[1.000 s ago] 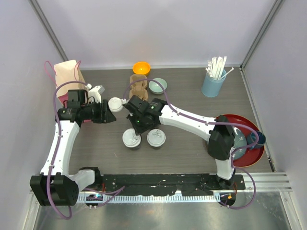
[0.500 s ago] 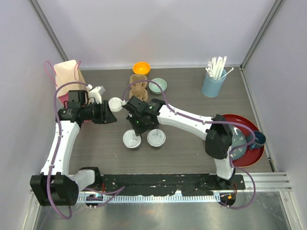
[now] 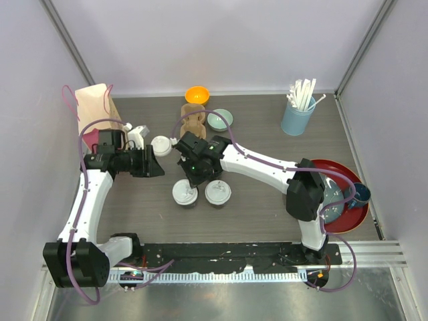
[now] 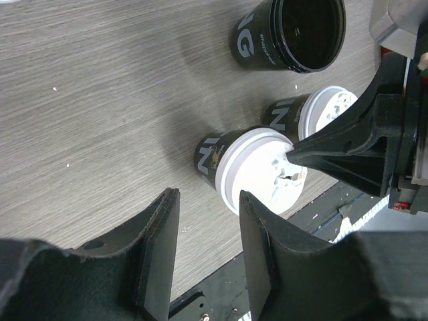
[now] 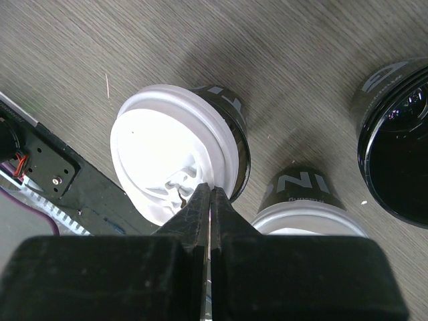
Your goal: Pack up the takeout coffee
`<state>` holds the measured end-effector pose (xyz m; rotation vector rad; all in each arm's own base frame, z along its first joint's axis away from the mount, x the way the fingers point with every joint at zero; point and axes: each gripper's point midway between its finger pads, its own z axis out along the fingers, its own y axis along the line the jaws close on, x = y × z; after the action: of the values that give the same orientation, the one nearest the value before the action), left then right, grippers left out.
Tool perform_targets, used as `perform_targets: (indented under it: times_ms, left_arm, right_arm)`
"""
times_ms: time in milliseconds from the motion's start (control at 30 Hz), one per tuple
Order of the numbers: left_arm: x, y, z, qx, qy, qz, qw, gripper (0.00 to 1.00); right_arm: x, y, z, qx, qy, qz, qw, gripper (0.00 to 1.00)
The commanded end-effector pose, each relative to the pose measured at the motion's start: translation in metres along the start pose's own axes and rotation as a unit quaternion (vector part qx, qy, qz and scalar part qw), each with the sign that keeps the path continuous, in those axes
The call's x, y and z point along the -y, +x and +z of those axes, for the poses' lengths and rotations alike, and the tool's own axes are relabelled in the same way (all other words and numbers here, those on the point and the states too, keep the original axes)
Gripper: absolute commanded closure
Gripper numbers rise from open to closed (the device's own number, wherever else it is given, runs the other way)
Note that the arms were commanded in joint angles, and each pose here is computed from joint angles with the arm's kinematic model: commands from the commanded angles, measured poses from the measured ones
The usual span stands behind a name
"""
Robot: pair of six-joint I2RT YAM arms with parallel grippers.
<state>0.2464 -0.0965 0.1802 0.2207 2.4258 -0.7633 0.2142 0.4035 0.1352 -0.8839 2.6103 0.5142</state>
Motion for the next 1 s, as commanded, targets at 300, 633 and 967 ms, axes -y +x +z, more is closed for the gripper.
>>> perform_targets:
  times_ms: [300,633,967]
  left_arm:
    - [0.04,0.0,-0.003,0.002,0.12,0.037,0.992,0.38]
    - [0.105,-0.026,-0.038,0.014,0.28,0.01,0.96,0.21]
    - [0.164,-0.056,-0.09,0.059,0.378,0.052,0.922,0.25]
  right_arm:
    - [-0.009,-0.023,-0.046,0.066,-0.071,-0.001,0.995,0.99]
    - [0.008,-0.037,-0.122,0.165,-0.107,-0.011,0.98,0.99]
    - [-0.002,-0.054,-0.2,0.28,-0.168,-0.036,0.944,0.99]
